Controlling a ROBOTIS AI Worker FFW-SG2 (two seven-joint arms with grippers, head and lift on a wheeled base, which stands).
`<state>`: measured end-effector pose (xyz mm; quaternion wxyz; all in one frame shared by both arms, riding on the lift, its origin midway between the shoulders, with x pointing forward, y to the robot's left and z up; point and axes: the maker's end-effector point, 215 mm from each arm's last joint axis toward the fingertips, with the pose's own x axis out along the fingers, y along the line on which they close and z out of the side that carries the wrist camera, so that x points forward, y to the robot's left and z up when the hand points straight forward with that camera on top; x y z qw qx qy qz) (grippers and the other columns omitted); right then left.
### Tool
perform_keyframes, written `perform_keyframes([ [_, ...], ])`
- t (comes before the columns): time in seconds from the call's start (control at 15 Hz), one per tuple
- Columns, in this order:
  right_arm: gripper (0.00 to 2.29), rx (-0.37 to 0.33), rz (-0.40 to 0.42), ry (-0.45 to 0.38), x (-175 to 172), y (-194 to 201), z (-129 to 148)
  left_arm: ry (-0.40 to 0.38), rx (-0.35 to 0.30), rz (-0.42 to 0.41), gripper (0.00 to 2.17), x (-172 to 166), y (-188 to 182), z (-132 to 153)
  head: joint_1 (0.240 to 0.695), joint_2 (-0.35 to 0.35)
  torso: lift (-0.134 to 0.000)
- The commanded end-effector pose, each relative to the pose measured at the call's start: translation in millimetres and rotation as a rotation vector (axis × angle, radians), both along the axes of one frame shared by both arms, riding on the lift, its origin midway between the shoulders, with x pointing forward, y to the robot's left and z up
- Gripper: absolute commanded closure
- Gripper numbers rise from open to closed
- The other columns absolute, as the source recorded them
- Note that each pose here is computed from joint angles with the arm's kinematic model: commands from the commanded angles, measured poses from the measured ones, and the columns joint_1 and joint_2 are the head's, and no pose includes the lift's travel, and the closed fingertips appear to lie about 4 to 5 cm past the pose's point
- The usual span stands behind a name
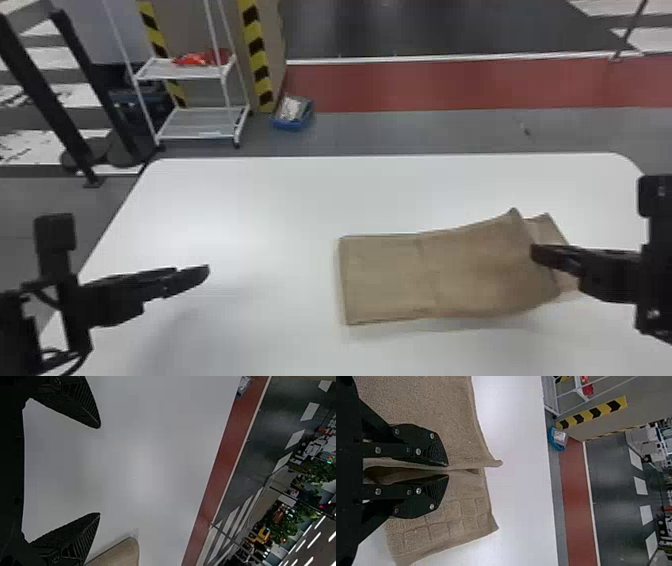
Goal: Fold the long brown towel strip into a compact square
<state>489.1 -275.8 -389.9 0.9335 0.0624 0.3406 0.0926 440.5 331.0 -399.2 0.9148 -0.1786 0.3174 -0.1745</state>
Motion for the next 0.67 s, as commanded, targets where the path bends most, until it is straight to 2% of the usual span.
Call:
perform_keyframes([
  [0.0,0.94,0.02,-0.019,-0.005,2,-9,3,0.003,0.003,0.002,0.1,0,0,-1,0.695,0.07,-0.128],
  [0.2,0.94,0.082,-0.11,-0.06,3,-48,39,0.003,0.003,0.008,0.1,-1,4,-1,0.695,0.052,-0.128],
  [0.33,0.94,0.12,-0.179,-0.079,2,-80,46,0.008,0.0,0.005,0.1,-4,3,-3,0.695,0.03,-0.128],
  [0.47,0.94,0.104,-0.185,-0.005,-1,-82,1,0.014,-0.004,0.0,0.1,-5,-2,-6,0.695,-0.014,-0.128],
  [0.6,0.94,0.076,-0.125,0.02,4,-59,-21,0.016,-0.009,-0.002,0.1,-6,-5,-8,0.695,-0.031,-0.128],
])
